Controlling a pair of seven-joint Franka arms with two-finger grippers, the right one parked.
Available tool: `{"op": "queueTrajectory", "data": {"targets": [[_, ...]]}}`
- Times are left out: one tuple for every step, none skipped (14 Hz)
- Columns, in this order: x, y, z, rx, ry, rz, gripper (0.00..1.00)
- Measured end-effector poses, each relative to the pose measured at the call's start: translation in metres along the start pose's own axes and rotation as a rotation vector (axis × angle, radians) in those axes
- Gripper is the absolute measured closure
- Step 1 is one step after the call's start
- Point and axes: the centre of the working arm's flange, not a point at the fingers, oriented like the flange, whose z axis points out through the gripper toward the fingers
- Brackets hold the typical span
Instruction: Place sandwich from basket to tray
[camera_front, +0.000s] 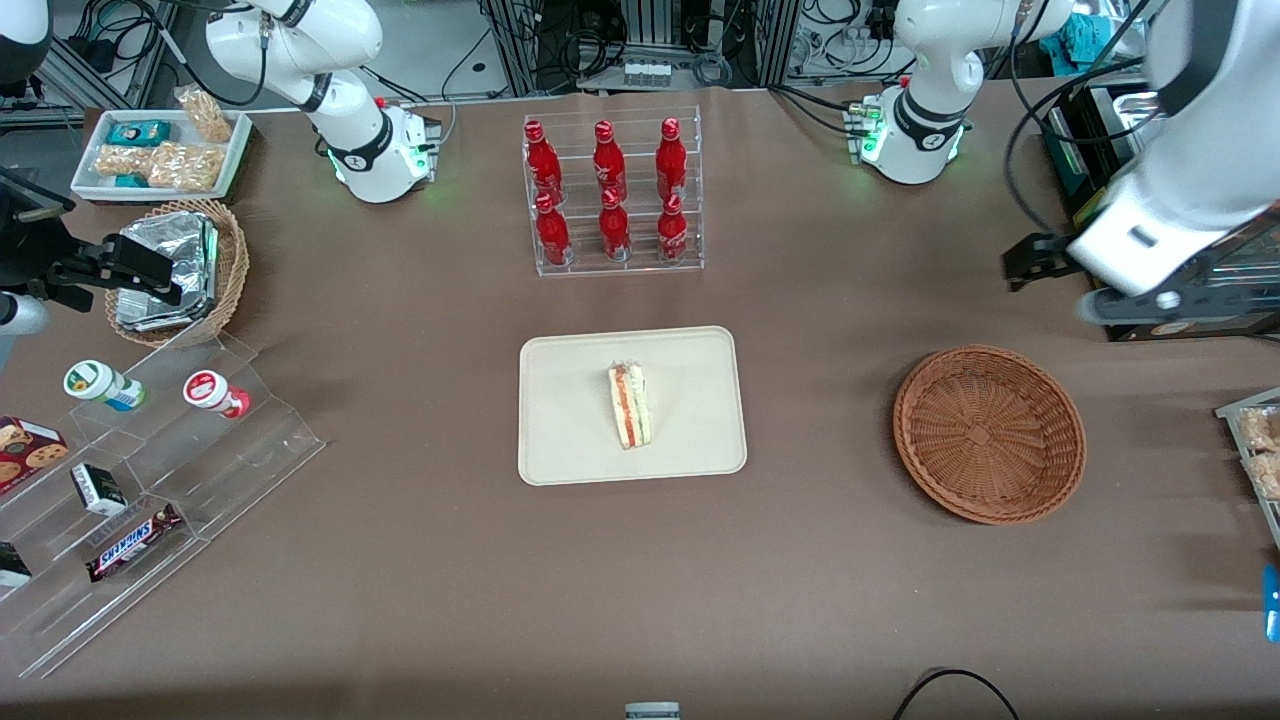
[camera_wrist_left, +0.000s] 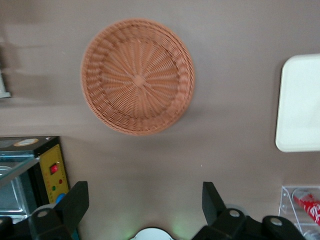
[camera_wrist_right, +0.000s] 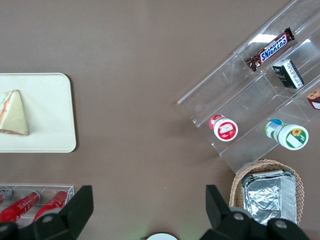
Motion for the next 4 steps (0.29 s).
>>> {"op": "queueTrajectory", "data": {"targets": [[0.001, -0.014, -0.005, -0.004, 0.01, -0.025, 0.0], [0.002, -0.028, -0.008, -0.008, 0.017, -0.051, 0.0], [0.003, -0.043, -0.01, -0.017, 0.022, -0.078, 0.0], [0.004, -0.053, -0.012, -0.034, 0.028, -0.097, 0.0]]}}
